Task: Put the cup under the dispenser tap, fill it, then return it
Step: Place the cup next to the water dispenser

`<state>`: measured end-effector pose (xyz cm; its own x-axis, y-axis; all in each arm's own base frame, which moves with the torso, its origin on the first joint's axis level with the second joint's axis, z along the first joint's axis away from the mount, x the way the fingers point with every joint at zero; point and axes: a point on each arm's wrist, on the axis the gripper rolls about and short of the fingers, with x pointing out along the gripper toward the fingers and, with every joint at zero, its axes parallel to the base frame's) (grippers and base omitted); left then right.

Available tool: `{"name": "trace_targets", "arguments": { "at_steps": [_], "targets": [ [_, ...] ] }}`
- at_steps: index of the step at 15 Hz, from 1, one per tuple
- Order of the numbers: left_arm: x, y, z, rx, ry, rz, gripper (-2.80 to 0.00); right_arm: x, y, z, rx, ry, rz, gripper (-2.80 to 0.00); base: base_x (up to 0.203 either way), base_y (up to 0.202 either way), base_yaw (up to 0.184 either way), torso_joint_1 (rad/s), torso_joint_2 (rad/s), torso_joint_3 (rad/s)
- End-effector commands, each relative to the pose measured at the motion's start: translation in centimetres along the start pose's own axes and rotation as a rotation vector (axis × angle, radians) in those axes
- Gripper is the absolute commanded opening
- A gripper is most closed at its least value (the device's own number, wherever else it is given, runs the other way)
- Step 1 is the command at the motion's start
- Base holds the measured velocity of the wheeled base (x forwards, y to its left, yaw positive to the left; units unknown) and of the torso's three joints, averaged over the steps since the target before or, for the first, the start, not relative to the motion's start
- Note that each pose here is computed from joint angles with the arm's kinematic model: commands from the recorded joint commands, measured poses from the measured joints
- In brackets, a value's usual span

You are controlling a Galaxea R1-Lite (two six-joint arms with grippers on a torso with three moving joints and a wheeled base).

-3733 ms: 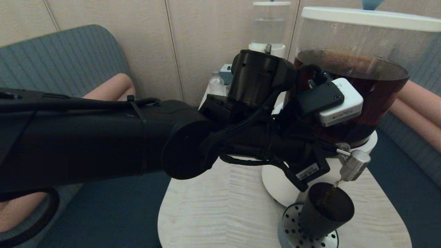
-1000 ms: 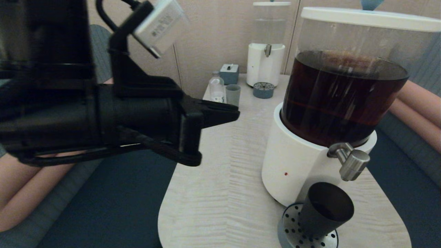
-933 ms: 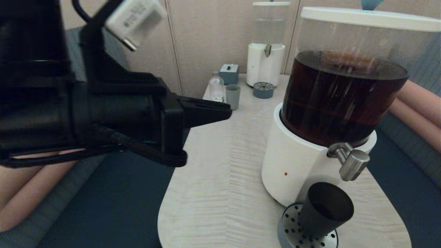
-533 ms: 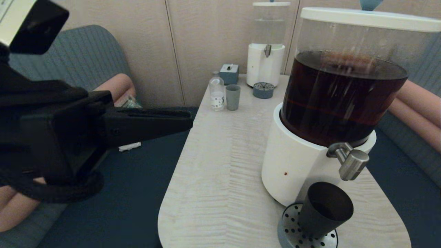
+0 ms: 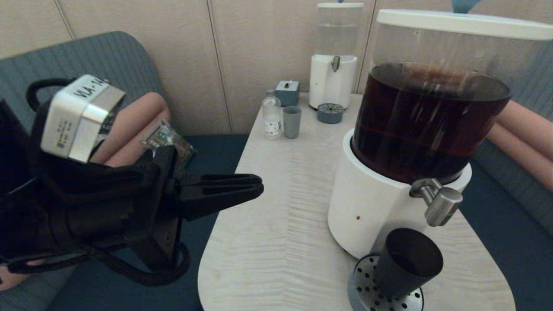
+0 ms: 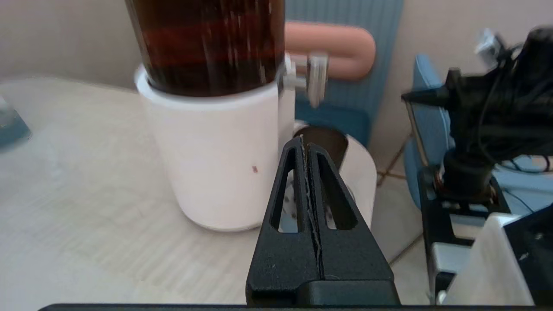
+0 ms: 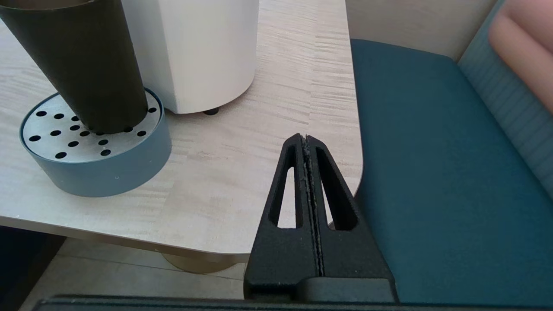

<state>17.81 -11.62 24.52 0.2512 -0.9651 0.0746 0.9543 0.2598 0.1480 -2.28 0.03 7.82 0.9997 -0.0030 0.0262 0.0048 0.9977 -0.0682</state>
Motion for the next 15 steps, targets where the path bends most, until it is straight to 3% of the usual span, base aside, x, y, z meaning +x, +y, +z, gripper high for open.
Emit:
{"name": "trace_targets", "arguments": {
  "at_steps": [1,2,8,11,15],
  "targets": [
    [0.6,0.4,-1.7,-0.042,0.041,-0.009,-2.8,0.1,0.0,-0.3,-0.001,0.008,0.001,-2.8,0.0,0.0,0.0,0.0,0.0,0.0],
    [0.7,0.5,-2.2,-0.053,0.052,-0.008,0.0,0.1,0.0,-0.2,-0.001,0.008,0.0,-2.8,0.0,0.0,0.0,0.0,0.0,0.0],
    [1.6,1.2,-5.6,-0.094,0.136,-0.019,0.0,0.1,0.0,-0.2,-0.001,0.008,0.002,-2.8,0.0,0.0,0.0,0.0,0.0,0.0],
    [2.9,2.1,-8.4,-0.086,0.124,-0.026,0.0,0.1,0.0,-0.3,-0.001,0.009,0.001,-2.8,0.0,0.0,0.0,0.0,0.0,0.0],
    [4.8,0.6,-10.2,-0.093,0.109,-0.139,0.0,0.1,0.0,-0.3,-0.001,0.008,0.002,-2.8,0.0,0.0,0.0,0.0,0.0,0.0]
  ]
}}
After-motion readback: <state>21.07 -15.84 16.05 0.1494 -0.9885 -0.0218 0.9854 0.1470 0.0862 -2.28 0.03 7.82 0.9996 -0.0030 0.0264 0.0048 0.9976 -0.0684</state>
